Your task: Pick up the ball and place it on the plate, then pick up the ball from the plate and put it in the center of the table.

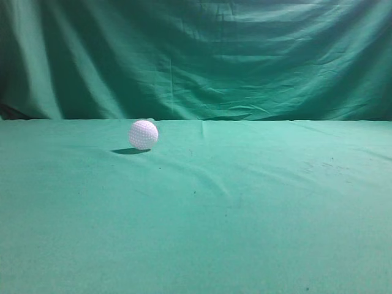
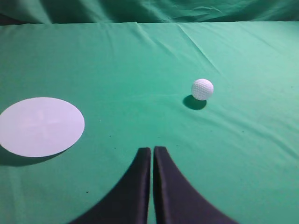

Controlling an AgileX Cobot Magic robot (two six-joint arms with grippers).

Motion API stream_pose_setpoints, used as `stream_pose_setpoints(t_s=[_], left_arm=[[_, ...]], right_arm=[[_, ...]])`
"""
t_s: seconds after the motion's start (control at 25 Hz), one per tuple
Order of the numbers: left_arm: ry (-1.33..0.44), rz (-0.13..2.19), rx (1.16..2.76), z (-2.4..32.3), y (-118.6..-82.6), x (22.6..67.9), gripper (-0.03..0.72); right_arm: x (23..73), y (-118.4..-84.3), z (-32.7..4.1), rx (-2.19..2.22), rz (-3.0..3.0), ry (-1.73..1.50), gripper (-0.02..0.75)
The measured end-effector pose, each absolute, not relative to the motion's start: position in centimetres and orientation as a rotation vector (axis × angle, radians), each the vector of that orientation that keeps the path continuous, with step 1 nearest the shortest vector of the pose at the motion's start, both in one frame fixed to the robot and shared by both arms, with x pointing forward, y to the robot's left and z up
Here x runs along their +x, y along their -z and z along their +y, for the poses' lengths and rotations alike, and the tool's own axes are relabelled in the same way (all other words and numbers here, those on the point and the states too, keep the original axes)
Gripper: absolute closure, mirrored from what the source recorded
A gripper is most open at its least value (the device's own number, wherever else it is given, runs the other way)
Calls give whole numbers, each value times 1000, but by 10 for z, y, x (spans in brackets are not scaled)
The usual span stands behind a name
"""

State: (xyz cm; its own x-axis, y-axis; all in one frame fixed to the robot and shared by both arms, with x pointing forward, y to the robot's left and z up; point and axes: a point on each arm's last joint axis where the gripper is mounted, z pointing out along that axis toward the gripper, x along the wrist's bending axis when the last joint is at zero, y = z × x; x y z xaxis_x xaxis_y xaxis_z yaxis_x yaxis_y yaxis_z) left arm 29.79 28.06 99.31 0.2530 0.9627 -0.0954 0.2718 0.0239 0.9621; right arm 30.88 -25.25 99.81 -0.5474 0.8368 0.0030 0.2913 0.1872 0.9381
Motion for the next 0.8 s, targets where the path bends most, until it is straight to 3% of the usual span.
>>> stream_pose_setpoints(t_s=[0.4, 0.68, 0.8], left_arm=[[-825, 1222, 1470, 281, -993, 298, 688], [-825, 1222, 1470, 281, -993, 298, 688], [-825, 1222, 1470, 281, -993, 298, 688]], right_arm=[[297, -1001, -288, 1284, 1545, -1246, 673], [294, -959, -297, 1360, 1366, -1193, 673], [294, -957, -298, 1370, 1343, -1183, 673]])
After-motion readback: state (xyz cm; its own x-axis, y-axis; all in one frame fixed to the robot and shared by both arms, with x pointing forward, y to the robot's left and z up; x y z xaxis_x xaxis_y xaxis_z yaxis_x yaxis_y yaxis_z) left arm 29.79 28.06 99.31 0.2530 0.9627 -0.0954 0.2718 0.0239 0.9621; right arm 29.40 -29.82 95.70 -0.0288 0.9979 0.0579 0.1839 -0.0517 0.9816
